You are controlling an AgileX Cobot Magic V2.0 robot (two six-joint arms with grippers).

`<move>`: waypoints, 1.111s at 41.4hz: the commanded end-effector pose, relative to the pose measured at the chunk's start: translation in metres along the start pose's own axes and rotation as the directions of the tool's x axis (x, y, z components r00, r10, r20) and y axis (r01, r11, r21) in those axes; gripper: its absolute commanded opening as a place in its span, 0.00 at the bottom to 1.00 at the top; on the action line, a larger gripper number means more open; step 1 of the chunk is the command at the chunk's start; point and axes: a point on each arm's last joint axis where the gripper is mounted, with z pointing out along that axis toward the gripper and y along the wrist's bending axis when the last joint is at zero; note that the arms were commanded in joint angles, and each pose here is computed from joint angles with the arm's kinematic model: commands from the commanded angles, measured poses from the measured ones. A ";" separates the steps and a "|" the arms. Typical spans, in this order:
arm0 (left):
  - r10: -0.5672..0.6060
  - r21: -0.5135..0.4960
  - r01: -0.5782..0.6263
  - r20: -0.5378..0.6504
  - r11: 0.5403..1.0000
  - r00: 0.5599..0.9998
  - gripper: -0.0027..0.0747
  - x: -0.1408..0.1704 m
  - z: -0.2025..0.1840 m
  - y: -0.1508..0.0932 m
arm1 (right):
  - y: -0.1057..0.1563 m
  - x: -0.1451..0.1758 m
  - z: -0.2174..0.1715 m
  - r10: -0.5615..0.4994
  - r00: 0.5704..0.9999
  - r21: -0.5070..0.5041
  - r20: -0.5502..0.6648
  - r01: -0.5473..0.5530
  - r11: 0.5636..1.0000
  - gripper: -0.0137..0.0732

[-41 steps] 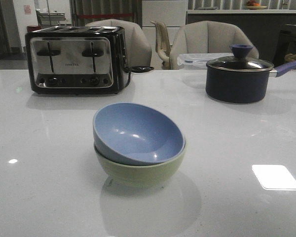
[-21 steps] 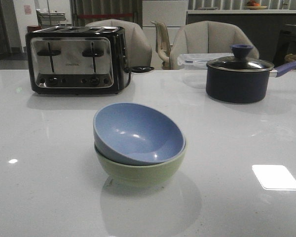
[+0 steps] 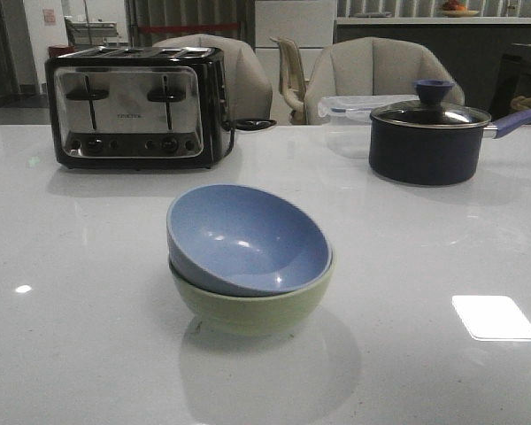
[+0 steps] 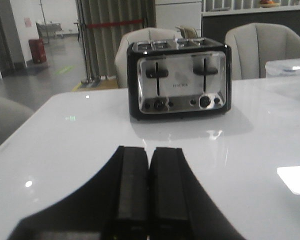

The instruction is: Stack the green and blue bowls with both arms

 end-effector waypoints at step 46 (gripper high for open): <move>-0.013 -0.015 0.015 0.132 1.000 0.991 0.16 -0.010 -0.002 0.001 | -0.002 -0.010 -0.008 -0.002 0.994 0.019 0.107 0.000 1.000 0.20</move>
